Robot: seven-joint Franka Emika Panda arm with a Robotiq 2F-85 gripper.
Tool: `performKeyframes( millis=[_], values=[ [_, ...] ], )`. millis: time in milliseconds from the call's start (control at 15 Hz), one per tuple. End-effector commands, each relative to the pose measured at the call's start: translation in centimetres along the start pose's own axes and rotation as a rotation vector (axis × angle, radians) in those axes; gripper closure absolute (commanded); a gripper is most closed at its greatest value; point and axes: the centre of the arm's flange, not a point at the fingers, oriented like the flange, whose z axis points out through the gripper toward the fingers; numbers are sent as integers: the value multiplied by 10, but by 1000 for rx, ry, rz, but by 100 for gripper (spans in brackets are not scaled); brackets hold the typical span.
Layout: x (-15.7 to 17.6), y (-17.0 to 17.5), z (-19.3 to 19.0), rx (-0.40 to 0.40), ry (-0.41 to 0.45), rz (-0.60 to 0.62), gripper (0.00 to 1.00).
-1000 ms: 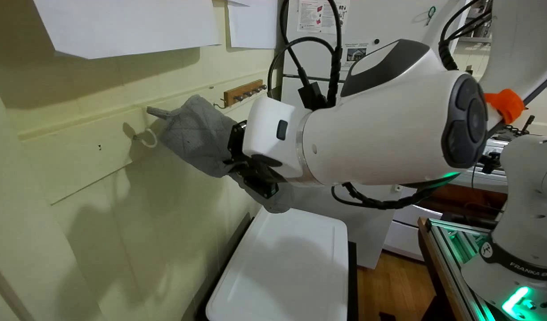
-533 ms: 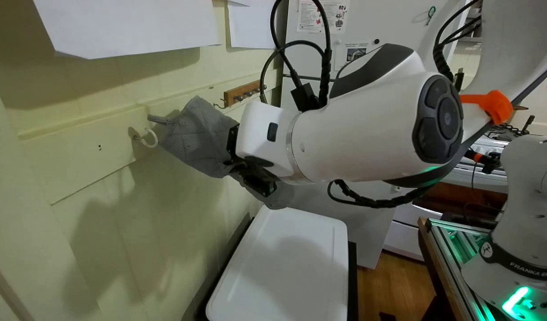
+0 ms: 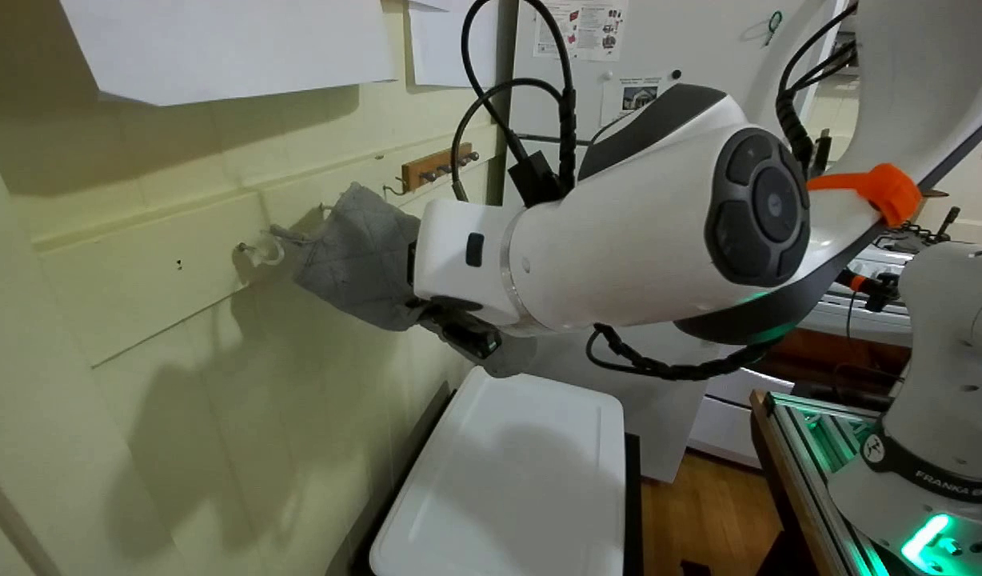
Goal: Hang the mitten on the first left hook
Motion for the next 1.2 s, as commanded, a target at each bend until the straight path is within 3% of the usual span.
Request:
performKeyframes(
  millis=[0,600,1133],
  values=[
    [4,3,2,32,-37,-41,97],
    [7,22,-4,-2,-28,-8,97],
    [16,32,-3,26,-12,-81,97]
  ],
)
